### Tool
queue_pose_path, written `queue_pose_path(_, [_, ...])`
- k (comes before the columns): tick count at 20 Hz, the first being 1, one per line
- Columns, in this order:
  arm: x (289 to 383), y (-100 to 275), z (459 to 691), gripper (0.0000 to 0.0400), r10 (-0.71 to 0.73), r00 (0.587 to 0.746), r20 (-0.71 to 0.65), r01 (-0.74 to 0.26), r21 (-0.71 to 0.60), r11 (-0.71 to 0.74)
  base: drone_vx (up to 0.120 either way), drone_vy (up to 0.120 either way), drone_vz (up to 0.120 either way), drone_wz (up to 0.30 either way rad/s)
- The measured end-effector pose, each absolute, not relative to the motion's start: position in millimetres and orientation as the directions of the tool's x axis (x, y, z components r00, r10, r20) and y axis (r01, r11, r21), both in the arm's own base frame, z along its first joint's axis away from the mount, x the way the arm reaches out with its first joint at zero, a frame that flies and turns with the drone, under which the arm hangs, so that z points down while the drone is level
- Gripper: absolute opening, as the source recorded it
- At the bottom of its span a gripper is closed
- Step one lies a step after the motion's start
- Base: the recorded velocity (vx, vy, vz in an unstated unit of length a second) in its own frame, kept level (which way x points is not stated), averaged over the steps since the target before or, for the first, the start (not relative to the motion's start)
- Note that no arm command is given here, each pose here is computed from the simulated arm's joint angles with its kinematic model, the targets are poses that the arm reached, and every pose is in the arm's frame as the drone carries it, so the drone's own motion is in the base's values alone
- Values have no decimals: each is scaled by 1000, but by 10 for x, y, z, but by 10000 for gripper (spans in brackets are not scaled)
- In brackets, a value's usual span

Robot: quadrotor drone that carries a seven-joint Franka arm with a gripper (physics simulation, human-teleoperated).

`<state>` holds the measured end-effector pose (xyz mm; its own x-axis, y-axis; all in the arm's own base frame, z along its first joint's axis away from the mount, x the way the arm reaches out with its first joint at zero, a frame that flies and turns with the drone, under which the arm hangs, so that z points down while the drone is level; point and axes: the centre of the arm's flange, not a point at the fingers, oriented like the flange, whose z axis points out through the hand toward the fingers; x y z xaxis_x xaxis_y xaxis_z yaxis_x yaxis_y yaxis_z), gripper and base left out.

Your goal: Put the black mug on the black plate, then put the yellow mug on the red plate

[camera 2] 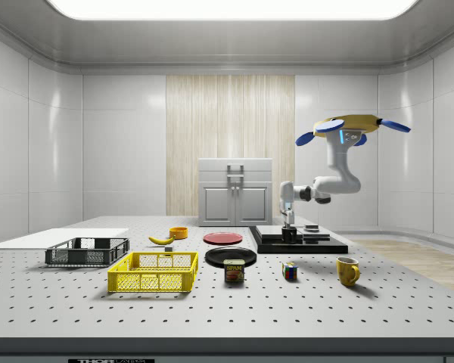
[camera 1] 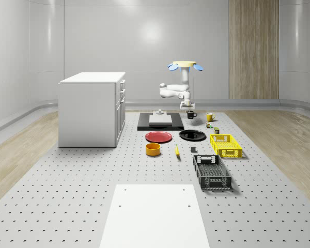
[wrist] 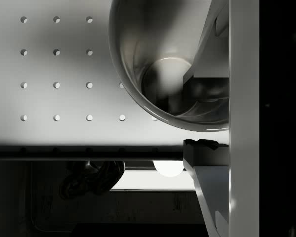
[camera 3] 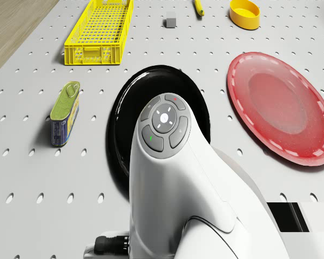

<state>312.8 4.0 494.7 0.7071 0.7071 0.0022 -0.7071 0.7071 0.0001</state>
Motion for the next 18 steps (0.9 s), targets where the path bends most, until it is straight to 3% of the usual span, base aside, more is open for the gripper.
queue_pose_path(18, [3128,40,4947,110,707,707,2,-707,0,707,120,0,0,0])
